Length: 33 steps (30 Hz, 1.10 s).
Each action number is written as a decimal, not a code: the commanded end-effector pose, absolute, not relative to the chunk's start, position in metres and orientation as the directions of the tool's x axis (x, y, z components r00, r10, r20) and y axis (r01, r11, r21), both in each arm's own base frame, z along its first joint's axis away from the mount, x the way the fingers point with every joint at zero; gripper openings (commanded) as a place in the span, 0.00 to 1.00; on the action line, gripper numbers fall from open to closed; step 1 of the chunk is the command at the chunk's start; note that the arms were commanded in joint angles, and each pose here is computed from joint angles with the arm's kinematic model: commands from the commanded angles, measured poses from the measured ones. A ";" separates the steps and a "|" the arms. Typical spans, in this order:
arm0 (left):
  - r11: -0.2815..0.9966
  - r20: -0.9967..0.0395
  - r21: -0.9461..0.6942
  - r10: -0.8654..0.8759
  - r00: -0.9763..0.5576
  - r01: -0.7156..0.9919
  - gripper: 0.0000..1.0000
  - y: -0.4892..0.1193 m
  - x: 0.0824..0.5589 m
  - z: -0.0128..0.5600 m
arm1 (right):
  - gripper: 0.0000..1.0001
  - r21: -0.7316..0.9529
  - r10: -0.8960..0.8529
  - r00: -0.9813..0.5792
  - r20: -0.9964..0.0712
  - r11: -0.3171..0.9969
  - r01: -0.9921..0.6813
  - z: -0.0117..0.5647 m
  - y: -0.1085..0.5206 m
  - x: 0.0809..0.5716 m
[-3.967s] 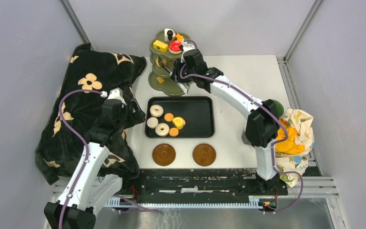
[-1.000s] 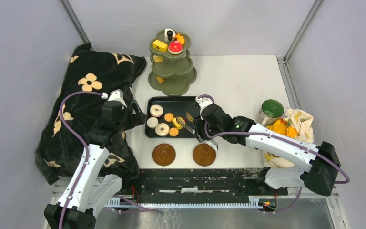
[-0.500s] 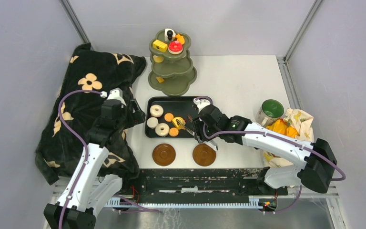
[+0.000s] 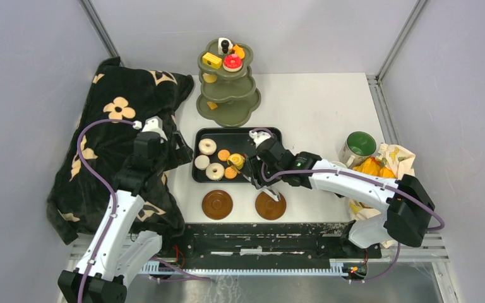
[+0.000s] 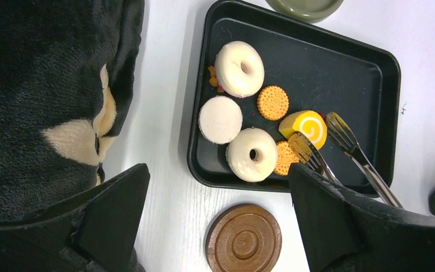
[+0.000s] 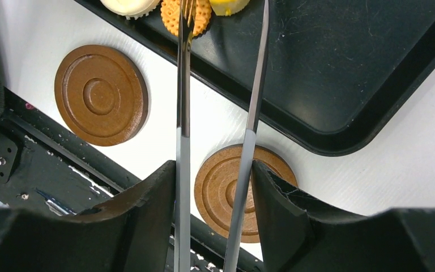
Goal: Serve the afternoon tea
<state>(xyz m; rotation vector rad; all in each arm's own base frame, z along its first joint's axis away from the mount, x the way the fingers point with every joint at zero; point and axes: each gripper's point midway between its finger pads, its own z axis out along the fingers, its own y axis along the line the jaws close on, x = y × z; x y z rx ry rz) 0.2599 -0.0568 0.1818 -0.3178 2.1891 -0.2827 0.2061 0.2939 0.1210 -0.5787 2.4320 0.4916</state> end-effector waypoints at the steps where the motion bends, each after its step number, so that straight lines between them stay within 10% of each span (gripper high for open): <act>1: 0.945 -0.777 -0.319 -0.304 -0.551 -0.072 0.99 -0.062 0.267 0.192 | 0.56 0.236 -0.234 -0.694 -0.681 0.827 -0.510 0.145 0.315 0.224; 17: 0.946 -0.773 -0.316 -0.302 -0.558 -0.074 0.99 -0.062 0.266 0.187 | 0.13 0.230 -0.192 -0.661 -0.726 0.837 -0.496 0.173 0.303 0.224; 33: 0.946 -0.777 -0.313 -0.305 -0.551 -0.083 0.99 -0.061 0.271 0.188 | 0.10 0.114 -0.140 -0.463 -0.875 0.870 -0.480 0.261 0.280 0.257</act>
